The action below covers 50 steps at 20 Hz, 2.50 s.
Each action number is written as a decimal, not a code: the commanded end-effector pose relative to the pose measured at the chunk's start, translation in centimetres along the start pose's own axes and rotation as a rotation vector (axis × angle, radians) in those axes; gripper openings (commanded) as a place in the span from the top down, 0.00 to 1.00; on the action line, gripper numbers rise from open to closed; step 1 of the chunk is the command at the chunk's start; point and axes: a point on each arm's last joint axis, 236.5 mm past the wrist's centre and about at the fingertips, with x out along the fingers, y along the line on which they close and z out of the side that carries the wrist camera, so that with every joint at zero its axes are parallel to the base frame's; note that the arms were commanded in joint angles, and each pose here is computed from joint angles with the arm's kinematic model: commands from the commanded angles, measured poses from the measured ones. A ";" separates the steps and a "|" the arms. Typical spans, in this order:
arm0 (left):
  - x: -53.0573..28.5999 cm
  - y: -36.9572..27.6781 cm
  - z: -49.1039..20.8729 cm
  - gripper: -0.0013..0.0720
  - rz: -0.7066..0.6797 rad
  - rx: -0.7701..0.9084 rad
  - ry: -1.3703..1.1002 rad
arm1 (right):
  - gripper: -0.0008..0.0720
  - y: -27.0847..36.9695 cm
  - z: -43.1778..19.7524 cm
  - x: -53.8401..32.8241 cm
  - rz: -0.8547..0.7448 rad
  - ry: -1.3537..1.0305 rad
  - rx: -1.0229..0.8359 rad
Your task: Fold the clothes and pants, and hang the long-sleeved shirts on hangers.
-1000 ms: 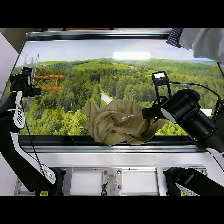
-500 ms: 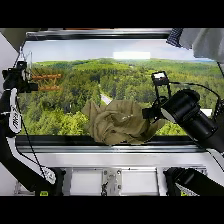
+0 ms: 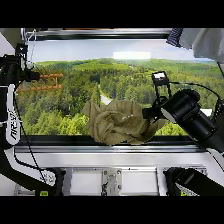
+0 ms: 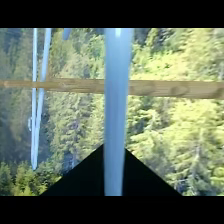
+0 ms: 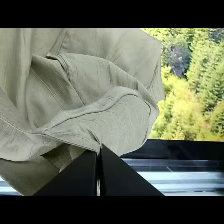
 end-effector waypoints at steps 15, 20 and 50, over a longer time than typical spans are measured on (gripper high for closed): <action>-25.9 -15.9 -8.0 0.96 -0.877 0.804 -0.142 | 0.97 0.0 0.0 0.0 0.000 0.000 0.001; -25.8 -16.5 -14.3 0.97 -0.974 1.040 -0.099 | 0.97 0.0 0.0 0.0 0.000 0.000 0.001; -21.8 -28.4 -27.7 0.97 -1.275 1.040 -0.027 | 0.97 0.0 0.0 0.0 0.000 0.000 0.001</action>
